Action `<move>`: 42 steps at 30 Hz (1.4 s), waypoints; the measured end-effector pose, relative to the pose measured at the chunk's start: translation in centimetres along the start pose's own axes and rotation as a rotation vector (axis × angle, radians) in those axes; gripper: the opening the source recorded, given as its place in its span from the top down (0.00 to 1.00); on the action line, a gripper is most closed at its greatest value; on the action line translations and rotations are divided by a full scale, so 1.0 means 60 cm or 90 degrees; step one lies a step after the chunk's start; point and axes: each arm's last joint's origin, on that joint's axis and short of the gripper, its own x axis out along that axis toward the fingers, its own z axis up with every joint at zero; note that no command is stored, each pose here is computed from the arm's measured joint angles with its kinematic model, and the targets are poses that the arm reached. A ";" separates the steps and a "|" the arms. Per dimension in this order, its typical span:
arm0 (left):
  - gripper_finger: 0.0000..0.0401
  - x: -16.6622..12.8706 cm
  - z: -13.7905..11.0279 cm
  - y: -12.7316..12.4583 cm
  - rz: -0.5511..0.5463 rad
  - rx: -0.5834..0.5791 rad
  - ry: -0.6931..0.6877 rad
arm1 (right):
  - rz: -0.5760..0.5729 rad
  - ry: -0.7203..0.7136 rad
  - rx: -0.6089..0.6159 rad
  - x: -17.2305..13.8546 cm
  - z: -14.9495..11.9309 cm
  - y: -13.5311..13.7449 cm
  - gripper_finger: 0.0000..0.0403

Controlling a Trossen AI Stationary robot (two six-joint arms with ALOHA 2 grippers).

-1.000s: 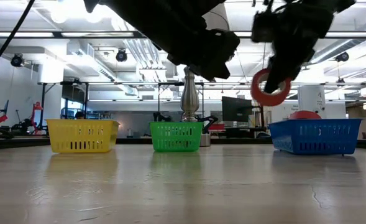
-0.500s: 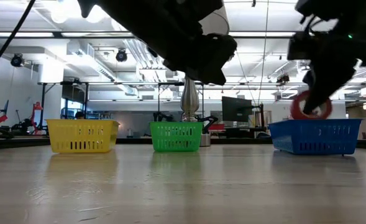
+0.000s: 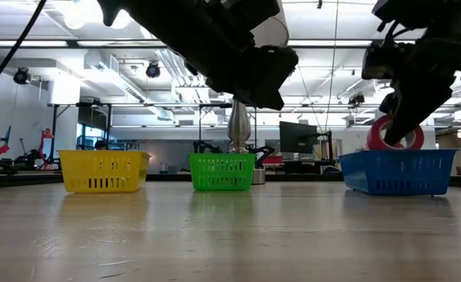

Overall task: Pick and place Stapler, Stapler remover, tape
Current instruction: Put the orange tape into the blue bin

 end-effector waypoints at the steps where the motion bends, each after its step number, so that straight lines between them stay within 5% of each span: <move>1: 0.71 0.000 0.000 0.000 0.000 0.000 0.000 | -0.001 -0.002 0.000 0.000 0.000 0.000 0.73; 8: 0.71 0.000 0.000 0.000 0.000 0.003 0.001 | -0.016 -0.010 -0.006 0.000 0.001 -0.001 0.67; 14: 0.71 0.000 0.000 0.000 0.000 0.004 0.001 | -0.066 -0.037 -0.115 0.001 0.004 -0.004 0.63; 27: 0.71 0.000 -0.001 0.000 -0.003 0.004 0.001 | -0.057 -0.056 -0.058 0.001 0.009 -0.002 0.66; 36: 0.71 0.000 -0.001 0.000 -0.003 0.006 0.003 | -0.150 -0.077 -0.078 0.000 0.008 -0.010 0.57; 42: 0.71 0.000 -0.001 0.000 -0.003 0.007 0.003 | -0.142 -0.073 -0.081 0.000 0.008 -0.010 0.51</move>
